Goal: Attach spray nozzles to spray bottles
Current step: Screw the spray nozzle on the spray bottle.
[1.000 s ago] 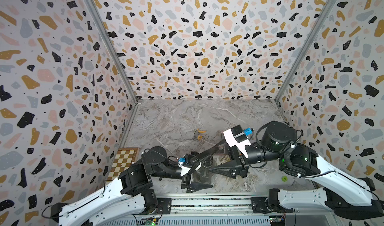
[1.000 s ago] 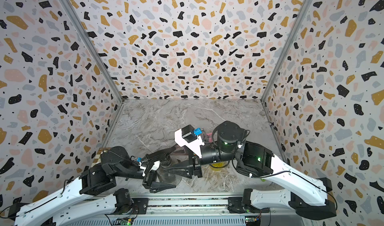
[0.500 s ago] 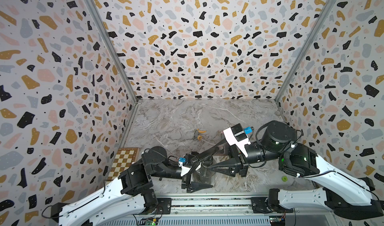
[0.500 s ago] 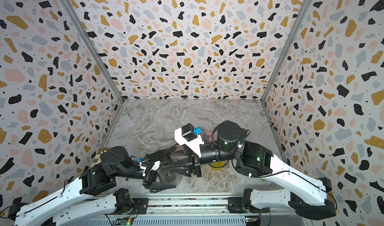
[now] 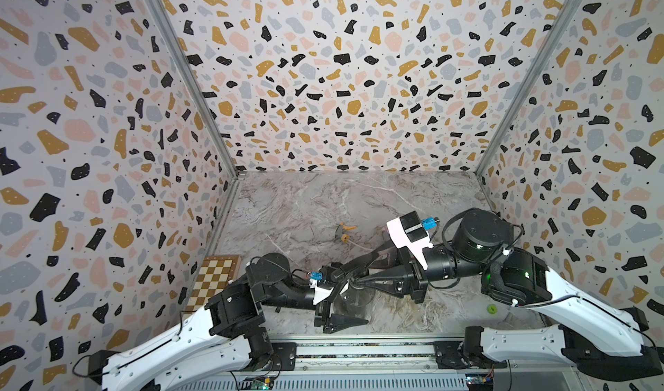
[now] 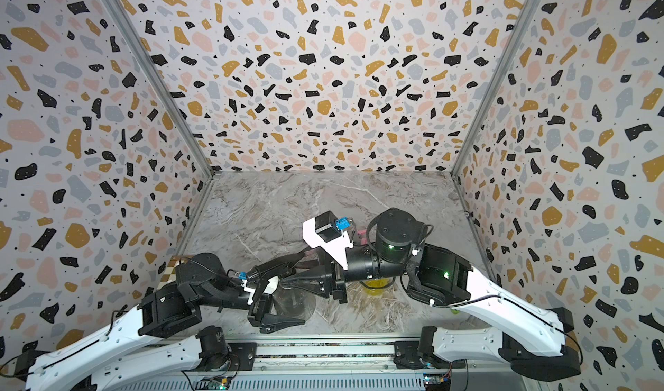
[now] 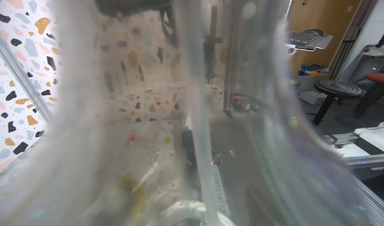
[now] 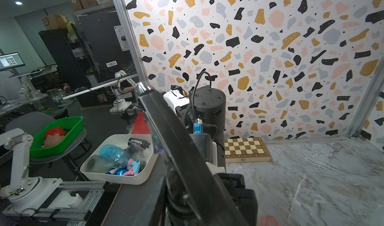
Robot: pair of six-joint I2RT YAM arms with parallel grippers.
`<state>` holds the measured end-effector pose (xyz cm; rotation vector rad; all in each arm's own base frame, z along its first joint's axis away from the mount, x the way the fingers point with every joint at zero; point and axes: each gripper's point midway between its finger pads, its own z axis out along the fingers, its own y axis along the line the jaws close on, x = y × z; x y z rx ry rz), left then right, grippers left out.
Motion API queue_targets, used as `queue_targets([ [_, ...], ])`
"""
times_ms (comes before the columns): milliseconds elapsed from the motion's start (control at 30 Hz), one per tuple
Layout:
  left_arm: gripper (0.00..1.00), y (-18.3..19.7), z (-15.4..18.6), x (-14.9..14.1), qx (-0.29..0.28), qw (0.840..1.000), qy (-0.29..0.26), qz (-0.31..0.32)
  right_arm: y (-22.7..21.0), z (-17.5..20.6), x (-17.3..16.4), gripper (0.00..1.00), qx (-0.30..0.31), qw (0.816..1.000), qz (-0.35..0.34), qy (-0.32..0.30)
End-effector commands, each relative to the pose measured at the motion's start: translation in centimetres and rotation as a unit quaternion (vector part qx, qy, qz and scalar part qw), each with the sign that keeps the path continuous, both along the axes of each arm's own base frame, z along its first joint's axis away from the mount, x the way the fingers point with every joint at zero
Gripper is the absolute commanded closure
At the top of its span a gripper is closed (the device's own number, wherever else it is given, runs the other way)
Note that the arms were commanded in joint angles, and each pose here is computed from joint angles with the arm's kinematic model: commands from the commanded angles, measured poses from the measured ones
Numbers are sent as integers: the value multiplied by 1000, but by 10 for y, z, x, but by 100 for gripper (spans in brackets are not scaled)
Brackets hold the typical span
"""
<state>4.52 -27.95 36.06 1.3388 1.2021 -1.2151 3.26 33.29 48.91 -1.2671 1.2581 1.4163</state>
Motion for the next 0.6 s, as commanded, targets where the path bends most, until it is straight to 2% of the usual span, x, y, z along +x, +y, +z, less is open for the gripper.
queue_targets([
  [0,100,6,41,7,-54,998,-32,29,1,-12,3,76,-20,999,-25,-1],
  [133,100,8,54,25,-76,993,-31,85,10,-31,5,76,-52,997,-65,-6],
  [300,100,13,66,53,-103,981,-29,164,21,-61,20,77,-77,988,-124,45],
  [433,100,15,63,76,-101,969,-21,226,28,-78,31,77,-98,970,-207,74],
  [567,100,12,56,88,-86,964,-15,252,37,-96,34,78,-125,951,-272,80],
])
